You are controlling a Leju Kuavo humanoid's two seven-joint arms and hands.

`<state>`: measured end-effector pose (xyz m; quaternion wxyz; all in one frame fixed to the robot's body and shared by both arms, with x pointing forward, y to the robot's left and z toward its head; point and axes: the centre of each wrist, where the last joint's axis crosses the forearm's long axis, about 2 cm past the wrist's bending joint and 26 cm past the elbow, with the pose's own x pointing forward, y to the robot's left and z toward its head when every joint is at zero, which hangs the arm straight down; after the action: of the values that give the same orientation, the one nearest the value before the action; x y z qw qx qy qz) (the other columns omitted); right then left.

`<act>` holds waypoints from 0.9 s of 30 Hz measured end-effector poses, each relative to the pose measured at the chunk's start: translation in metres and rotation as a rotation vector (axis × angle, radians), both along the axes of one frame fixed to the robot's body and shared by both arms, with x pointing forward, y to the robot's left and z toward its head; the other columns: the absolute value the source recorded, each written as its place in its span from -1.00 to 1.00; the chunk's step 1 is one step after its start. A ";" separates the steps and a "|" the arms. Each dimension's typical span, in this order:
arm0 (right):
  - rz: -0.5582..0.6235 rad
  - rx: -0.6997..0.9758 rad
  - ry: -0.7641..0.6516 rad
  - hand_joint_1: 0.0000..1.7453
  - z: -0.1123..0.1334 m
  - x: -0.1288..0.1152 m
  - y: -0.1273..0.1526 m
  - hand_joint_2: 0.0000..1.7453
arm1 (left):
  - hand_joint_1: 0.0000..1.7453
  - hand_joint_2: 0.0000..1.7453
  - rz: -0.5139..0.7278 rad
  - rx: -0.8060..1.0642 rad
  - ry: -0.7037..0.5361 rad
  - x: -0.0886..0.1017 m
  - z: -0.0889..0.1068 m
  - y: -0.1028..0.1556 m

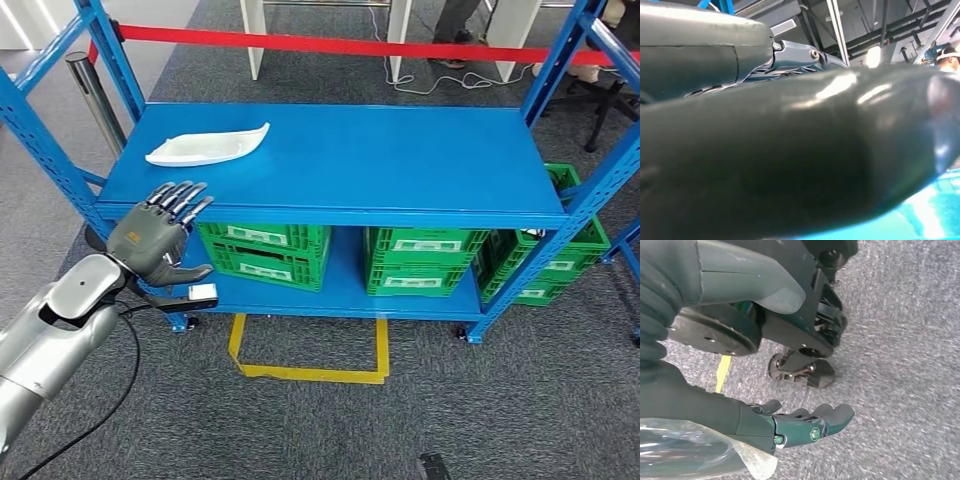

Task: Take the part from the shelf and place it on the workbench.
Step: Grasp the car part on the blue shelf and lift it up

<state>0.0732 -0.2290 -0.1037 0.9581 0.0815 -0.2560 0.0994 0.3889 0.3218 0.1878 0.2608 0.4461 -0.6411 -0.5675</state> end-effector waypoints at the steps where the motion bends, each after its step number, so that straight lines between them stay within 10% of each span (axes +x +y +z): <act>1: -0.002 -0.003 0.001 -1.00 0.000 0.000 0.000 1.00 | -1.00 -1.00 -0.003 -0.005 0.001 0.001 0.000 -0.001; 5: -0.014 -0.052 0.017 -1.00 0.000 0.000 -0.002 -1.00 | -1.00 -1.00 -0.038 -0.069 0.017 0.004 0.003 -0.009; 24: 0.001 -0.213 0.121 -1.00 -0.001 -0.001 -0.009 -1.00 | -1.00 -1.00 -0.158 -0.253 0.139 0.006 0.006 -0.043; 27: 0.006 -0.235 0.136 -1.00 -0.001 -0.002 -0.010 0.50 | -1.00 -1.00 -0.161 -0.258 0.143 0.006 0.005 -0.045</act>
<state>0.0711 -0.2386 -0.1048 0.9758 -0.0242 -0.1770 0.1259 0.3945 0.2766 0.1930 0.3147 0.3144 -0.7222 -0.5297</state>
